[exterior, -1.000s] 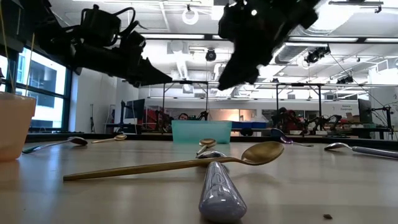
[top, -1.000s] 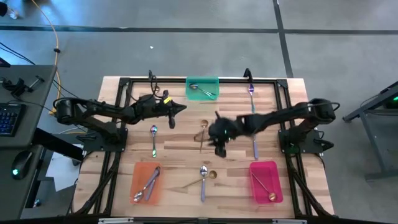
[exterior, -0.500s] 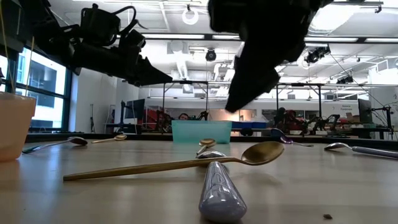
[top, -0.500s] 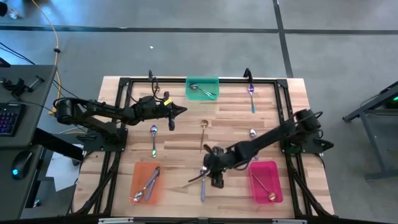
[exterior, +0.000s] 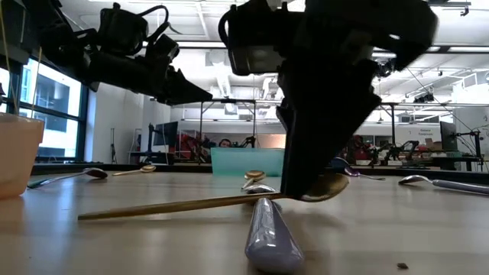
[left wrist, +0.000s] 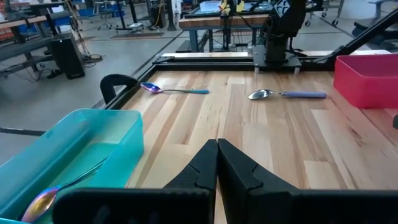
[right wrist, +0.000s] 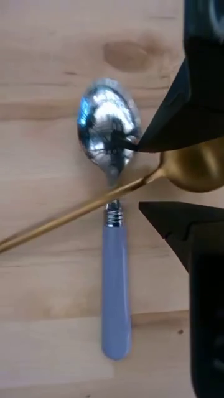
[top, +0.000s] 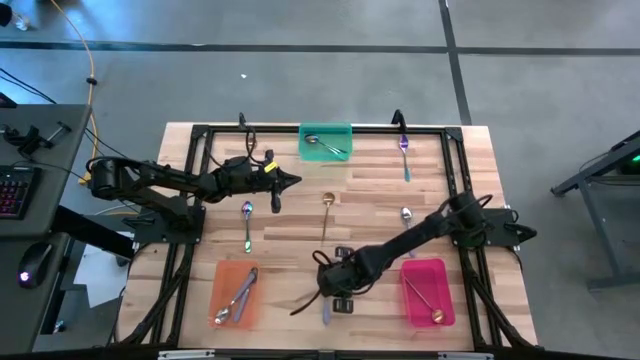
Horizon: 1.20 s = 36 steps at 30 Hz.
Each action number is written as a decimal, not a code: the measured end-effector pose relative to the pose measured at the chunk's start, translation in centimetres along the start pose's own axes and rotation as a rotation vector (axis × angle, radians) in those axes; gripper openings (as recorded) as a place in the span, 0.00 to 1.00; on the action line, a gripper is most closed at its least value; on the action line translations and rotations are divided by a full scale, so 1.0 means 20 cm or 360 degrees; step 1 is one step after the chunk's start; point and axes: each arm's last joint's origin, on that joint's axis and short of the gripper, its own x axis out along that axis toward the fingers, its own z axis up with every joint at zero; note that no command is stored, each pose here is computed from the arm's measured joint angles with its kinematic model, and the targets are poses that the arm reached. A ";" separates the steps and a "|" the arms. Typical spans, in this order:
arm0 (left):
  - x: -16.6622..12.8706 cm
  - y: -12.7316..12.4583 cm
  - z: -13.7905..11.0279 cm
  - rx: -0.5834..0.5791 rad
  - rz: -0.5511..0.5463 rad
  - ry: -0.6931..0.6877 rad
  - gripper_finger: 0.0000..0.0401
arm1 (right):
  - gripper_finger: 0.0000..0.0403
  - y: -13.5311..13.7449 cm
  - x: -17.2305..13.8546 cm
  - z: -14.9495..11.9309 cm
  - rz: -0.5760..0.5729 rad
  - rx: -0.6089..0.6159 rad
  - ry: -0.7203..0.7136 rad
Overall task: Sort silverware by color (type)
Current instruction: Put the gold spoon into the pink bin
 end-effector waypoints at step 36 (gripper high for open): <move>-0.02 -0.02 -0.04 0.0038 0.0002 0.0043 0.00 | 0.00 0.17 -0.63 -0.24 -0.0211 0.0586 0.0375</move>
